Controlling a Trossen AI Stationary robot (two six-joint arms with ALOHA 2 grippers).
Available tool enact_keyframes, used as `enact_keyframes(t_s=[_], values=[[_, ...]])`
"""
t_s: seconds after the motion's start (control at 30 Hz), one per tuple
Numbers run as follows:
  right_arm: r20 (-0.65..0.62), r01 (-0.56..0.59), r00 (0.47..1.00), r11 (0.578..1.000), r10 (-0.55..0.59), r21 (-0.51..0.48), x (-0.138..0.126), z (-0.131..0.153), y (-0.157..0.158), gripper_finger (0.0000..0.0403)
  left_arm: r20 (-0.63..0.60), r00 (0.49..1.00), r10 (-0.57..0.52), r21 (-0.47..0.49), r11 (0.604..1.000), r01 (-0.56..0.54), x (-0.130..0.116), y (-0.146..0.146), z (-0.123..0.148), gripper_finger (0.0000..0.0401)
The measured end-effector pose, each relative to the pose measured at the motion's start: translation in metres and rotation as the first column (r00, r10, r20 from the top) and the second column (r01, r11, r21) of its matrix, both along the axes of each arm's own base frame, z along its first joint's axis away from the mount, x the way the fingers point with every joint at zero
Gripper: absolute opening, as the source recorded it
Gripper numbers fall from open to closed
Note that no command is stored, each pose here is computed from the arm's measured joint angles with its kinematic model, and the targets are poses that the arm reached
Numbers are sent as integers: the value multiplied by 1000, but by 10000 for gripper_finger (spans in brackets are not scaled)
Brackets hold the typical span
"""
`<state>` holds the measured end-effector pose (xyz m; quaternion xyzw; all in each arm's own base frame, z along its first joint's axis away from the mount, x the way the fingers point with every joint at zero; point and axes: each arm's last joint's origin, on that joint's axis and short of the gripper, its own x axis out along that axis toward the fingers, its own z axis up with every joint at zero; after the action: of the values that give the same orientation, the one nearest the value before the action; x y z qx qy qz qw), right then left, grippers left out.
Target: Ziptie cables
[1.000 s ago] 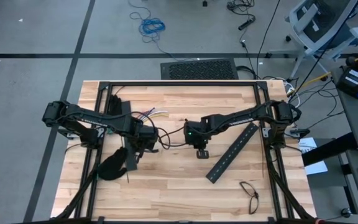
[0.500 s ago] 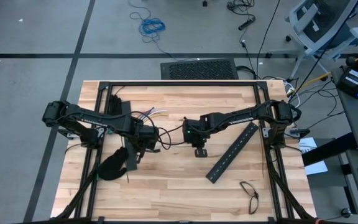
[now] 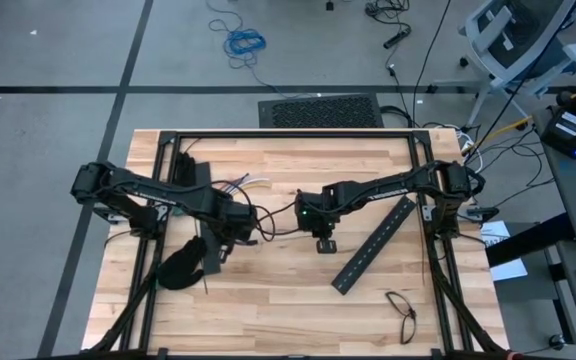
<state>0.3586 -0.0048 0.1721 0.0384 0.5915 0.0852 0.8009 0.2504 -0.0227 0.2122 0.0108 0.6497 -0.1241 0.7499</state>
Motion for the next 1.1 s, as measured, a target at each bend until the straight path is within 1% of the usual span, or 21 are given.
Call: enact_keyframes(t_s=[0.2, 0.4, 0.6, 0.83, 0.93, 1.1], values=[[-3, -6, 1000, 1000, 6, 20, 0, 0, 1, 0, -80, 997, 1, 13, 1000, 0, 6, 0, -21, 4], [5, -10, 1000, 1000, 10, 19, 0, 0, 1, 0, -69, 997, 27, 15, 1000, -26, 7, 0, -18, 4], [67, 2, 998, 1000, -4, 20, 5, 4, -1, 0, -56, 998, 27, 13, 1000, -26, 8, 0, -18, 4], [59, -1, 998, 1000, 0, 13, 4, 3, -3, 0, -32, 999, 25, -13, 1000, -26, 4, -1, -11, 4], [58, 10, 998, 1000, -11, 13, 4, 3, -6, 0, -40, 998, 48, -16, 999, -48, 4, -1, -10, 4], [50, 30, 998, 1000, -30, 10, 3, 3, -14, 0, -50, 998, 46, -20, 999, -47, 1, -1, -9, 4]])
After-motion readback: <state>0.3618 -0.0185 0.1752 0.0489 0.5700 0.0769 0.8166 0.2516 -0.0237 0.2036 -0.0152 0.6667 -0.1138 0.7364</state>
